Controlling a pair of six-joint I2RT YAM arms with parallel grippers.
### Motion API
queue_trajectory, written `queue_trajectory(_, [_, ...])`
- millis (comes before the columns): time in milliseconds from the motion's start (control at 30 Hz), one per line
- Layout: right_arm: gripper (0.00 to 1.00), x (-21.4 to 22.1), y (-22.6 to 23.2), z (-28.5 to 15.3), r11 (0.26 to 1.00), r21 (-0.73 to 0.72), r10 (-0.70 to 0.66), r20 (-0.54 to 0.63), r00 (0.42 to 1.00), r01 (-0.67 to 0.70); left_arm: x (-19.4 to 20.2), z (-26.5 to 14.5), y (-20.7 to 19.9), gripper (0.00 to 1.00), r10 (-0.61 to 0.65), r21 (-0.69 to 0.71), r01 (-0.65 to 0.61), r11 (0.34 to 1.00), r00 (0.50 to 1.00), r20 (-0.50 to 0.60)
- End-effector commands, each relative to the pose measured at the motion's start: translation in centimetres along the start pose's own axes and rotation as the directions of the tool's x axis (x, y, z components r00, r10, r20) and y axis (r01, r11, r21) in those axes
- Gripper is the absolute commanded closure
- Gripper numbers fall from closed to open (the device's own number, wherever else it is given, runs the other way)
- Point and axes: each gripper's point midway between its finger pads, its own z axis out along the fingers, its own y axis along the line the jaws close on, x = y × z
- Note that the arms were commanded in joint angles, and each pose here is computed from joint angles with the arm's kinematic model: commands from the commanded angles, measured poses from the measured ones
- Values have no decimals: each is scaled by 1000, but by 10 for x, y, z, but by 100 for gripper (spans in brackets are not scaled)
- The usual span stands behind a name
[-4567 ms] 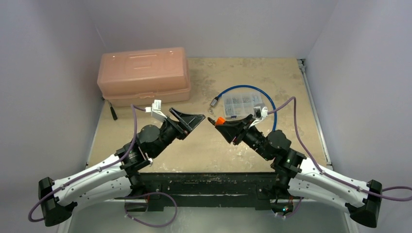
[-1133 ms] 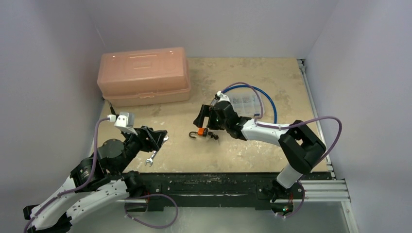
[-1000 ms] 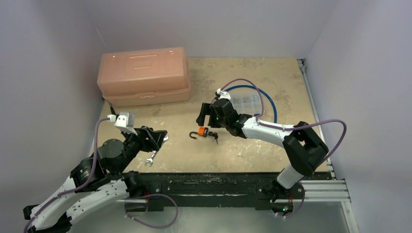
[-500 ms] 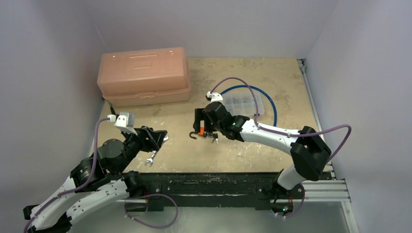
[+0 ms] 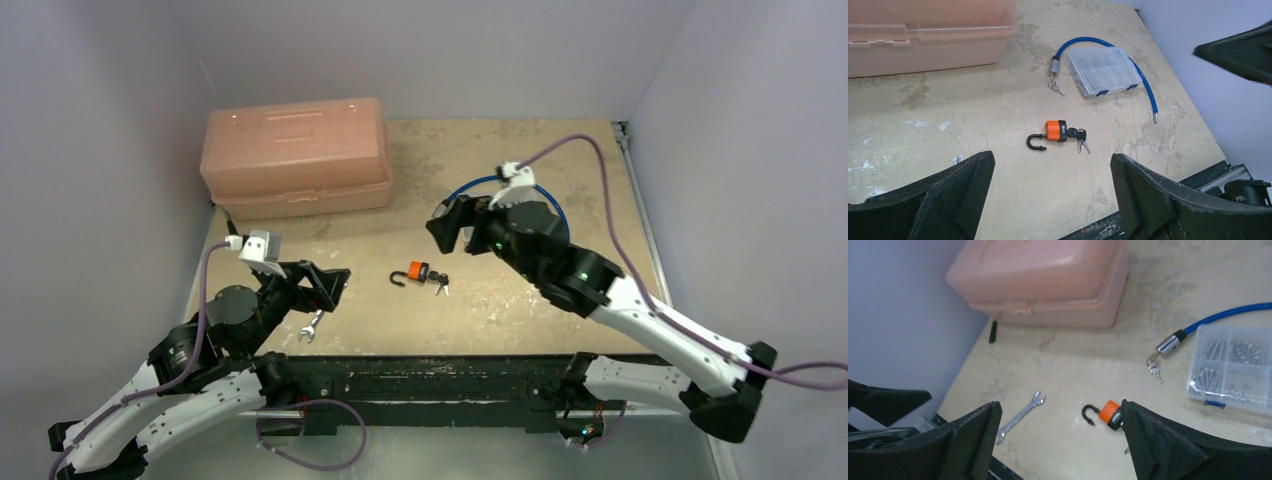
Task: Unlock with the key
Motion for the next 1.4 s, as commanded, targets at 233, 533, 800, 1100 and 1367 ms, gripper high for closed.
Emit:
queue_trajectory(233, [1,-12,-67,-71,974,143,142,224,964,-177,-8,24,-2,5,97,-62,-95,994,995,30])
queue_trajectory(533, [1,26,-102,-94,939,131,274,271,923,-318,2,34,4,5,140,-112,-139,984,990,-3])
queue_trajectory(800, [1,51,-109,-91,930,116,316,240,918,-350,2,32,9,5,137,-128,-136,982,991,0])
queue_trajectory(1100, [1,59,-111,-85,927,133,316,224,922,-350,4,32,11,5,141,-136,-140,981,990,-3])
queue_trajectory(1367, [1,56,-115,-84,929,175,282,232,931,-325,5,32,9,5,148,-126,-148,981,989,-8])
